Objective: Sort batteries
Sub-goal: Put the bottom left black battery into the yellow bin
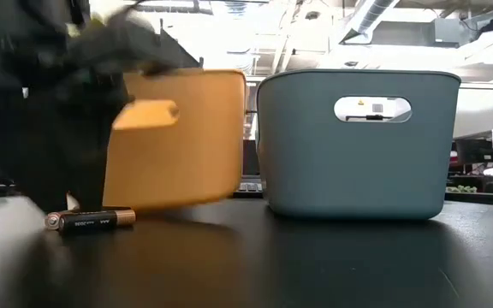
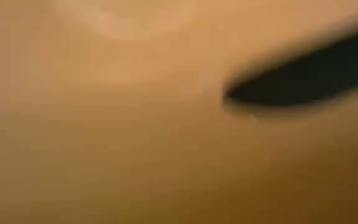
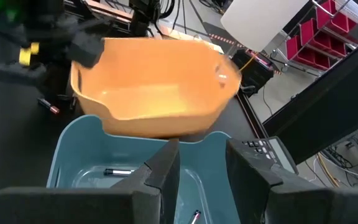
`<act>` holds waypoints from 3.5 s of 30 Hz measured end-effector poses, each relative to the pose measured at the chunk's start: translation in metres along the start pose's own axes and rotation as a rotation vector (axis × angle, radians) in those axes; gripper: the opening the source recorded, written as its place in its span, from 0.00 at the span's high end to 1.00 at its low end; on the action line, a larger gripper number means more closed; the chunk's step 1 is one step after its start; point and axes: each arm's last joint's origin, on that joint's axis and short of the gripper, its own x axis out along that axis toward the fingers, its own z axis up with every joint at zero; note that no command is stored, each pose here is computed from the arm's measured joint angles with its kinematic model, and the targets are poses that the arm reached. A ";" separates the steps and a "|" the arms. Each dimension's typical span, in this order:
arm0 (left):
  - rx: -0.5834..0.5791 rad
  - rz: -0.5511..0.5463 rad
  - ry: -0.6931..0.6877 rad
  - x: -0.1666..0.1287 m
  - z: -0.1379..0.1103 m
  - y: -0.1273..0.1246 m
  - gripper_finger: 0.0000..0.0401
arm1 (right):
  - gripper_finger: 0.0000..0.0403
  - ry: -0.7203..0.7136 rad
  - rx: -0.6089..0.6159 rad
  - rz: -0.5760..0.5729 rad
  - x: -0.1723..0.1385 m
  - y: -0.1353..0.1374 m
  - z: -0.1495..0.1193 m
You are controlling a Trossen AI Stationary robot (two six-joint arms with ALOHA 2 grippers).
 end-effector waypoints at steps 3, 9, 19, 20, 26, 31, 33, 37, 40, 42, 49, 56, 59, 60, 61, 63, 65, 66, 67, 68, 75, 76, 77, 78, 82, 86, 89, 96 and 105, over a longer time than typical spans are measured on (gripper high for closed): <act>0.000 0.004 -0.005 0.005 0.000 -0.001 0.66 | 0.65 0.000 0.000 0.000 0.000 0.000 0.000; 0.004 0.007 -0.002 0.007 -0.001 -0.001 0.66 | 0.65 -0.001 -0.006 0.000 0.000 0.000 0.000; 0.025 0.019 0.024 0.007 -0.001 0.000 0.66 | 0.65 -0.003 -0.005 0.000 0.000 0.000 0.000; 0.028 0.024 0.033 0.007 -0.002 0.000 0.66 | 0.65 -0.003 -0.005 0.000 0.000 0.000 0.001; 0.049 0.054 0.070 0.007 -0.003 0.003 0.73 | 0.65 -0.003 -0.005 0.000 0.000 0.000 0.001; 0.065 0.068 0.085 0.007 -0.003 0.004 0.83 | 0.65 -0.003 -0.005 0.000 0.000 0.000 0.001; 0.074 0.071 0.088 0.007 -0.003 0.004 0.87 | 0.65 -0.003 -0.005 0.000 0.000 0.000 0.001; 0.091 0.072 0.099 0.007 -0.003 0.004 0.91 | 0.65 -0.003 -0.010 0.000 0.000 0.000 0.000; 0.110 0.072 0.110 0.007 -0.004 0.004 0.92 | 0.65 -0.003 -0.010 0.000 0.000 0.000 0.001; 0.134 0.070 0.125 0.006 -0.004 0.003 0.92 | 0.65 -0.003 -0.011 0.000 0.000 0.000 0.000; 0.180 0.075 0.176 -0.003 -0.005 -0.005 0.92 | 0.65 -0.003 -0.013 0.000 0.000 0.000 0.001; 0.192 0.070 0.195 -0.011 -0.007 -0.010 0.92 | 0.65 -0.004 -0.019 0.000 0.000 0.000 0.001; 0.194 0.077 0.182 -0.015 -0.007 -0.011 0.92 | 0.65 -0.004 -0.019 0.000 0.000 0.000 0.001; 0.195 0.078 0.181 -0.017 -0.007 -0.012 0.92 | 0.65 -0.004 -0.020 0.000 0.000 0.000 0.001; 0.198 0.082 0.179 -0.020 -0.007 -0.013 0.92 | 0.65 -0.004 -0.019 0.000 0.000 0.000 0.001; 0.202 0.091 0.171 -0.026 -0.007 -0.015 0.92 | 0.65 -0.004 -0.020 0.000 0.000 0.000 0.001; 0.208 0.100 0.169 -0.033 -0.006 -0.018 0.93 | 0.65 -0.004 -0.020 0.000 0.000 0.000 0.001; 0.211 0.107 0.166 -0.037 -0.006 -0.019 0.93 | 0.65 -0.004 -0.020 0.000 0.000 0.000 0.001; 0.214 0.113 0.162 -0.041 -0.006 -0.020 0.93 | 0.65 -0.004 -0.020 0.001 0.000 0.000 0.001; 0.218 0.113 0.151 -0.045 -0.005 -0.021 0.93 | 0.65 -0.004 -0.022 0.001 0.000 0.000 0.001; 0.264 0.066 0.098 -0.081 -0.003 -0.036 0.93 | 0.65 -0.005 -0.021 0.001 0.000 0.000 0.001; 0.276 0.050 0.091 -0.088 -0.003 -0.039 0.93 | 0.65 -0.005 -0.020 0.001 0.000 0.000 0.001; 0.288 0.032 0.082 -0.095 -0.002 -0.042 0.93 | 0.65 -0.006 -0.020 0.001 0.000 0.000 0.001; 0.300 0.010 0.075 -0.103 -0.001 -0.045 0.93 | 0.65 -0.006 -0.019 0.001 0.000 0.000 0.001; 0.363 -0.041 -0.003 -0.134 0.006 -0.054 0.93 | 0.65 -0.013 -0.022 0.008 -0.001 0.001 0.001; 0.384 -0.003 -0.113 -0.151 0.024 -0.053 0.93 | 0.65 -0.028 -0.031 0.023 -0.005 0.004 0.002; 0.385 0.075 -0.169 -0.148 0.043 -0.052 0.93 | 0.65 -0.038 -0.035 0.040 -0.008 0.007 0.003; 0.486 0.181 -0.192 -0.127 0.099 -0.058 0.93 | 0.65 -0.058 -0.032 0.085 -0.019 0.014 0.001; 0.605 0.298 -0.094 -0.099 0.158 -0.052 0.93 | 0.65 -0.094 -0.032 0.168 -0.038 0.026 -0.001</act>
